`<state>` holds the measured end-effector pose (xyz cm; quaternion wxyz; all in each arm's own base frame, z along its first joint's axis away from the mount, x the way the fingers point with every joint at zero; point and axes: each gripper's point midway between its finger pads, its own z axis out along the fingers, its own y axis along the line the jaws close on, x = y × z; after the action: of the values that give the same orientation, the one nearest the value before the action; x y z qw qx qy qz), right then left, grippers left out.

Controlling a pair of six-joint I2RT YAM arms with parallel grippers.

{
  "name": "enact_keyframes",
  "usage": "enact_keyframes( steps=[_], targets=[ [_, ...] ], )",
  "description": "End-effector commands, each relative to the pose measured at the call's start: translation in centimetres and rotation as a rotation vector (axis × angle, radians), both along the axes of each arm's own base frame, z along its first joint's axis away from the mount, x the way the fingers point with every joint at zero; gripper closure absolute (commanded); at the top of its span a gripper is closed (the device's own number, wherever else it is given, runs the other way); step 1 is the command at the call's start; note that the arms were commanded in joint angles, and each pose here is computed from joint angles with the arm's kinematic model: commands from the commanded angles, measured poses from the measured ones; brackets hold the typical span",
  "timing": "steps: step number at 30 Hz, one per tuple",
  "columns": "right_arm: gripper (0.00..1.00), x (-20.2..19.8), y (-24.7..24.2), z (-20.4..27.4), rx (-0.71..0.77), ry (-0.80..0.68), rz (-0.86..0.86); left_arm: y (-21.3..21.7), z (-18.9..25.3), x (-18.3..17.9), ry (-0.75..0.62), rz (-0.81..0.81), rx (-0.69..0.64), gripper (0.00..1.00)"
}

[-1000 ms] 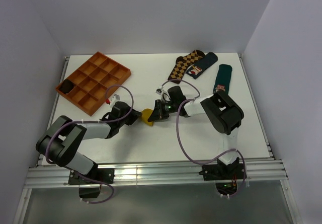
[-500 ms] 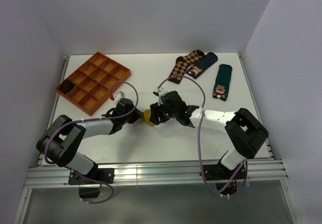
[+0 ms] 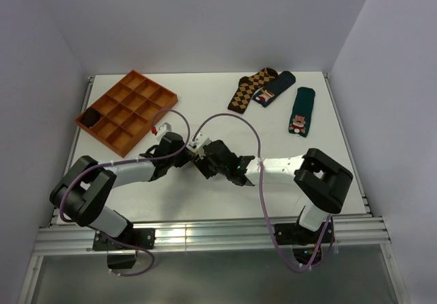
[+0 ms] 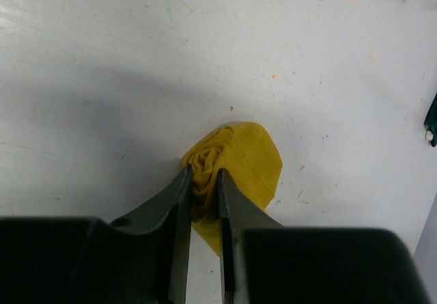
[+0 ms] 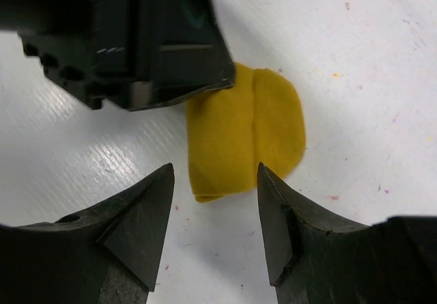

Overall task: Roll the socks
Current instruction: Roll the sock at the center of the board.

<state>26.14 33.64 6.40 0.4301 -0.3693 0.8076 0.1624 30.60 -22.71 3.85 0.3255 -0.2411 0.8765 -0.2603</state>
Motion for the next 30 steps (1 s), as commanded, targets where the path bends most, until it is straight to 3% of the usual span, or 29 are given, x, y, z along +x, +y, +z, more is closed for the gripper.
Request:
enact_keyframes(
  steps=[1, 7, 11, 12, 14, 15, 18, 19, 22, 25, 29, 30],
  targets=[
    [0.41, 0.4, 0.9, 0.2, -0.060, -0.124, 0.009, 0.1, -0.5, 0.0, 0.011, -0.016, 0.053, 0.86],
    [0.41, -0.5, 1.6, -1.3, -0.137, -0.160, 0.013, -0.1, -0.8, -0.1, 0.027, -0.023, 0.056, 0.86],
    [0.48, -0.5, 1.4, -2.9, -0.227, -0.194, -0.020, -0.3, -0.7, -0.2, 0.031, -0.026, 0.046, 0.86],
    [0.52, -0.8, 1.5, -3.3, -0.244, -0.199, -0.016, -0.3, -0.7, -0.2, 0.034, -0.028, 0.045, 0.86],
    [0.67, -0.8, 1.4, -3.7, -0.261, -0.202, -0.031, -0.4, -0.6, -0.3, 0.034, -0.028, 0.037, 0.86],
    [0.79, -1.0, 1.3, -4.4, -0.272, -0.189, -0.031, -0.4, -0.4, -0.3, 0.033, -0.026, 0.031, 0.85],
    [1.00, -1.2, 0.8, -5.5, -0.288, -0.163, -0.047, -0.5, 0.0, -0.3, 0.027, -0.025, 0.016, 0.83],
    [1.00, -1.4, 0.6, -5.9, -0.291, -0.147, -0.049, -0.5, 0.2, -0.3, 0.023, -0.026, 0.016, 0.82],
    [1.00, -2.4, 0.6, -6.3, -0.240, -0.070, -0.024, -0.3, 0.9, -0.1, 0.004, -0.017, 0.018, 0.71],
    [1.00, -2.9, 0.6, -6.4, -0.164, 0.051, -0.007, 0.1, 1.8, 0.2, -0.022, -0.004, 0.025, 0.50],
    [1.00, -3.6, 0.2, -7.1, -0.112, 0.245, 0.003, 1.0, 3.1, 0.5, -0.058, 0.024, 0.017, 0.31],
    [1.00, -3.2, 0.4, -7.0, -0.097, 0.261, 0.007, 1.2, 3.0, 0.6, -0.055, 0.029, 0.018, 0.30]
  ],
)
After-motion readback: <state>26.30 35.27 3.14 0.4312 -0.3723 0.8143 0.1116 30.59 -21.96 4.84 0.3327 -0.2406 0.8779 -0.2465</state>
